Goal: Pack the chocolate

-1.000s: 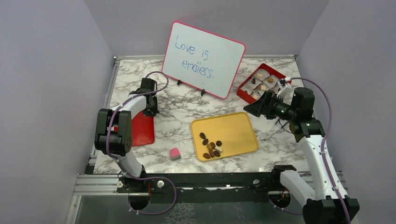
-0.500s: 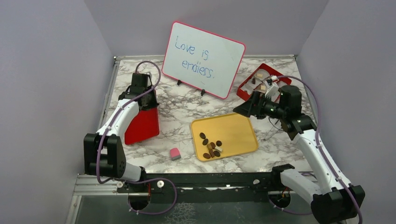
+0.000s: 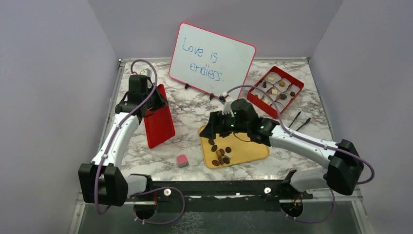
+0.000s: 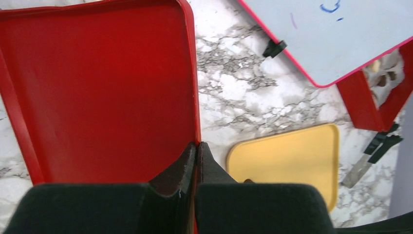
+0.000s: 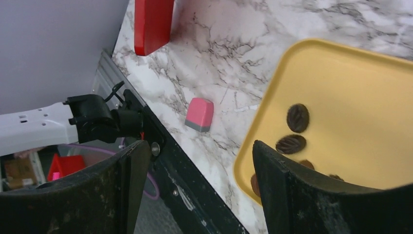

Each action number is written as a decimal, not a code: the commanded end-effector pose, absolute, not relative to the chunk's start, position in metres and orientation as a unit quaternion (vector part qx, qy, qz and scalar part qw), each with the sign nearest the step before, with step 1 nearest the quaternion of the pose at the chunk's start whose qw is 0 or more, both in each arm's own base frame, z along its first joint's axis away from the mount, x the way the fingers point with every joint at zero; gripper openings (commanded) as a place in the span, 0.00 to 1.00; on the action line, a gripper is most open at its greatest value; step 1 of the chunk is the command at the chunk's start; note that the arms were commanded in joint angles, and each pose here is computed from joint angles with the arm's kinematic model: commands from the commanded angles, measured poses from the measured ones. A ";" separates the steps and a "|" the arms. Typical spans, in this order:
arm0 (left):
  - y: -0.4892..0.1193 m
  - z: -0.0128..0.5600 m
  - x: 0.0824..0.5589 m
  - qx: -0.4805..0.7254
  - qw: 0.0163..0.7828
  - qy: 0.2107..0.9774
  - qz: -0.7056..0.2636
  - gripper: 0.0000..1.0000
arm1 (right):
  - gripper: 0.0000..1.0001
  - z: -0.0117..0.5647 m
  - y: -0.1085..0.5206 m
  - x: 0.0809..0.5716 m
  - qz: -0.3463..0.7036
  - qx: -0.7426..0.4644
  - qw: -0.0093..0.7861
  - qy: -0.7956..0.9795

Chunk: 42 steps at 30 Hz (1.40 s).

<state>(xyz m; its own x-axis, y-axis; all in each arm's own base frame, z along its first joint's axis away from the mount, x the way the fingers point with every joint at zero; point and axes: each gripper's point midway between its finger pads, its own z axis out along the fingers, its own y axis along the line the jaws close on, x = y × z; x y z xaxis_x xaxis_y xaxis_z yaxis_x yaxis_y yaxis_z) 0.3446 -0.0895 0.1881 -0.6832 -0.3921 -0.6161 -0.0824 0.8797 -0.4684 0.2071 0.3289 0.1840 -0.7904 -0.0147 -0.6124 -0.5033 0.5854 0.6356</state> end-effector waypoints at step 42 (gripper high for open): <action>-0.146 0.338 0.306 -0.252 0.399 0.712 -0.520 0.00 | 0.60 0.212 0.437 0.212 0.449 -0.262 0.643 0.563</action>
<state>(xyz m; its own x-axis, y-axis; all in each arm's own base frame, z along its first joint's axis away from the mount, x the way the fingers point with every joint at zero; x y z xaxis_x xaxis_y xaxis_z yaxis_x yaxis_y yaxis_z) 0.3140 -0.1344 0.3017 -0.5398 -0.7626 -0.3564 -0.0342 0.4429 -0.8959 0.2109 0.4463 0.2001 -0.1442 0.2196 -0.9649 -0.8668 0.4423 0.2302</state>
